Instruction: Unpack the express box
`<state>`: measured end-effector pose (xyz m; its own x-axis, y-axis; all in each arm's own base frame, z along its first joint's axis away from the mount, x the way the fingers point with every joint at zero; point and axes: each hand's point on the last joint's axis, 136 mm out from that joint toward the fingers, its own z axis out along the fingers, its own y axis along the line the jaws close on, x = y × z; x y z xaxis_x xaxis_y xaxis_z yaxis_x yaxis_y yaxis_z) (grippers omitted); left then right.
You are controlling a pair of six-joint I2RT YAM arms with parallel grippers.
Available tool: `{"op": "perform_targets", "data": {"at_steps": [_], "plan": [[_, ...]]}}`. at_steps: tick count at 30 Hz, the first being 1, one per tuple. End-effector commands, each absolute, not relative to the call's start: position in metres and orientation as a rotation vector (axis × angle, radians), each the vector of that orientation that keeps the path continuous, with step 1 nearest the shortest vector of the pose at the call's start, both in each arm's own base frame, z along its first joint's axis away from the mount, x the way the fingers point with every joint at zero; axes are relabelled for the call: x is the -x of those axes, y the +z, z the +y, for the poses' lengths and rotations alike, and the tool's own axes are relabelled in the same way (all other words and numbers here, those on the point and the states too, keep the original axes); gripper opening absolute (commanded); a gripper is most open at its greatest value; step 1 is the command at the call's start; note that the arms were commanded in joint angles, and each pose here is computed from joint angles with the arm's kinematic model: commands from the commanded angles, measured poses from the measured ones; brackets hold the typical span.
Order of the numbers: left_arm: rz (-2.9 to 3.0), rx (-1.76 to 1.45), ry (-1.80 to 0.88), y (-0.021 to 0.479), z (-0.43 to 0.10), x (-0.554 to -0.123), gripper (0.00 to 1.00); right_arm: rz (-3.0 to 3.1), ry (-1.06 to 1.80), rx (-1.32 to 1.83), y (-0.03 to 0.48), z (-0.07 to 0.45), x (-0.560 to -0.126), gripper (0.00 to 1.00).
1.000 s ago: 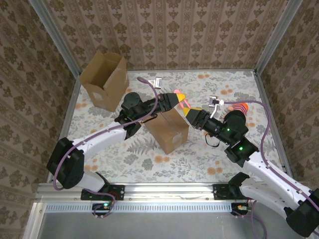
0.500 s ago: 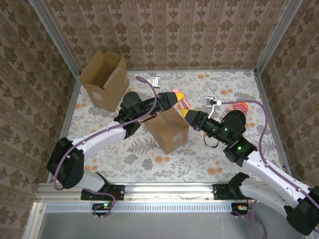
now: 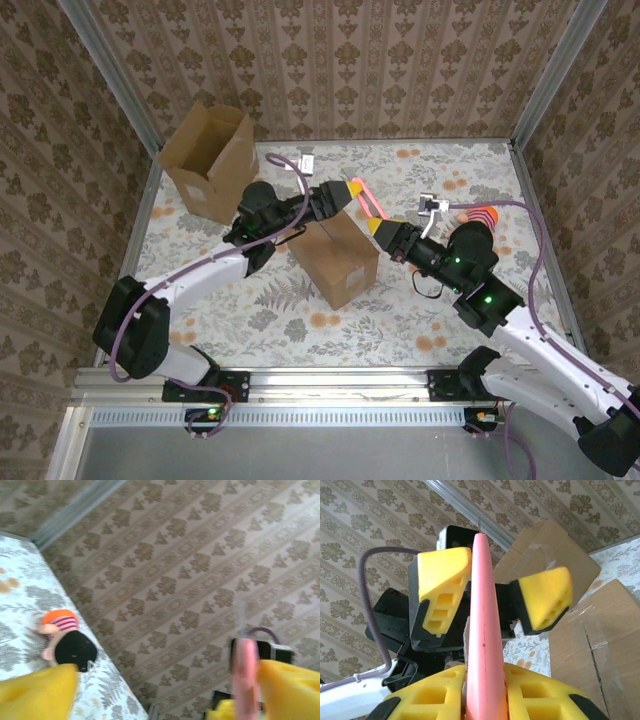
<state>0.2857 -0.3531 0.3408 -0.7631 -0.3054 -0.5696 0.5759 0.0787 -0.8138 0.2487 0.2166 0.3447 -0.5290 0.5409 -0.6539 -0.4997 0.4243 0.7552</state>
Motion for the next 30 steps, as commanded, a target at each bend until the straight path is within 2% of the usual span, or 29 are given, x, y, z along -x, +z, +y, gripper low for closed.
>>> {"op": "perform_targets", "data": {"at_steps": [1, 8, 11, 12, 16, 18, 19, 20, 30], "plan": [[1.705, -0.263, -1.652, 0.353, -0.323, -0.29, 1.0, 1.666, 1.213, -0.026, 0.362, 0.206, -0.247, 0.0], [1.865, -0.274, -1.31, 0.356, -0.26, -0.272, 0.99, 1.846, 1.026, 0.045, 0.339, 0.204, -0.253, 0.0], [1.997, -0.243, -1.115, 0.339, -0.232, -0.261, 0.88, 1.925, 0.956, 0.117, 0.332, 0.208, -0.254, 0.0], [2.036, -0.227, -1.068, 0.333, -0.224, -0.258, 0.81, 1.944, 0.94, 0.144, 0.331, 0.21, -0.255, 0.0], [2.206, -0.131, -0.906, 0.294, -0.196, -0.247, 0.43, 2.046, 0.848, 0.28, 0.33, 0.218, -0.257, 0.0], [2.256, -0.108, -0.886, 0.277, -0.192, -0.243, 0.19, 2.08, 0.799, 0.341, 0.331, 0.221, -0.26, 0.0], [2.278, -0.097, -0.895, 0.267, -0.193, -0.24, 0.03, 2.081, 0.777, 0.369, 0.335, 0.222, -0.262, 0.0], [2.292, -0.087, -0.912, 0.258, -0.194, -0.238, 0.0, 2.111, 0.747, 0.398, 0.332, 0.222, -0.262, 0.0], [2.393, -0.181, -1.049, 0.196, -0.243, -0.188, 0.0, 2.133, 0.622, 0.563, 0.342, 0.233, -0.279, 0.0]]}}
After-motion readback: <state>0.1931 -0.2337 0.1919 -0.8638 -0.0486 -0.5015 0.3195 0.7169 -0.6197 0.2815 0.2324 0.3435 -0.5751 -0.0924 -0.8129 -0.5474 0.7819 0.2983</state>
